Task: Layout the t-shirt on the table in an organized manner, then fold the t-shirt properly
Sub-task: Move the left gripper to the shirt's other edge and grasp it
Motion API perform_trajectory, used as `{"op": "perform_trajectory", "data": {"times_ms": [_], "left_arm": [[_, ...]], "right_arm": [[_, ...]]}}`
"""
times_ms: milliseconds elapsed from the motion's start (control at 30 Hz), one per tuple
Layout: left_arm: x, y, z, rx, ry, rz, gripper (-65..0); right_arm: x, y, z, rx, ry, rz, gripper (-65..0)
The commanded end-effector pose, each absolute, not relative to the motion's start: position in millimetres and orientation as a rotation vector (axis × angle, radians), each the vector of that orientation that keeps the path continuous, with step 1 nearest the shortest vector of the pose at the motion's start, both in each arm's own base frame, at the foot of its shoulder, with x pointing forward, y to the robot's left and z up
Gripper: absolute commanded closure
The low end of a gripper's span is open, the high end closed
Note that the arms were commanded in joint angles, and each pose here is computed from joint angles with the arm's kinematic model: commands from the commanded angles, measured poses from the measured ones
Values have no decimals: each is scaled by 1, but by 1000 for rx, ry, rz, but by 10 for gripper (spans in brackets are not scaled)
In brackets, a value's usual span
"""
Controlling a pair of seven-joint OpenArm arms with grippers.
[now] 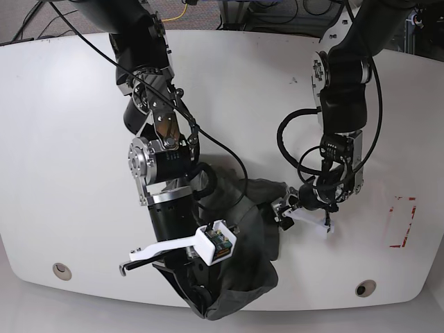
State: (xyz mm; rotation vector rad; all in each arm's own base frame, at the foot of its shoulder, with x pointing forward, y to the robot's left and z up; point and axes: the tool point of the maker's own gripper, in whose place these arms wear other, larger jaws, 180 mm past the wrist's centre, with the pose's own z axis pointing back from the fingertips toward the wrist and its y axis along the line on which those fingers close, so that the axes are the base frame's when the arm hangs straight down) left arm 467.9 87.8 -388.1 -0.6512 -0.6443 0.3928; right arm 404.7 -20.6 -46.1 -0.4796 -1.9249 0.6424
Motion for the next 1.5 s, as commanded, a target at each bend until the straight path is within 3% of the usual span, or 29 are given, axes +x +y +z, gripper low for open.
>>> {"op": "perform_trajectory", "data": {"times_ms": [0, 900, 967, 1267, 1467], "left_arm": [[486, 103, -365, -643, -706, 414, -531], [476, 71, -397, -622, -629, 412, -521], [476, 66, -397, -631, -626, 410, -476], [475, 60, -397, -639, -624, 409, -135], [476, 61, -395, -639, -629, 409, -3]], "right_arm": [[400, -21, -26, -493, -1996, 620, 0], [400, -19, -27, -478, -1996, 618, 0], [399, -19, -28, -451, -1996, 609, 0], [399, -19, -32, -427, -1991, 603, 0], [399, -19, -32, -426, -1991, 604, 0]]}}
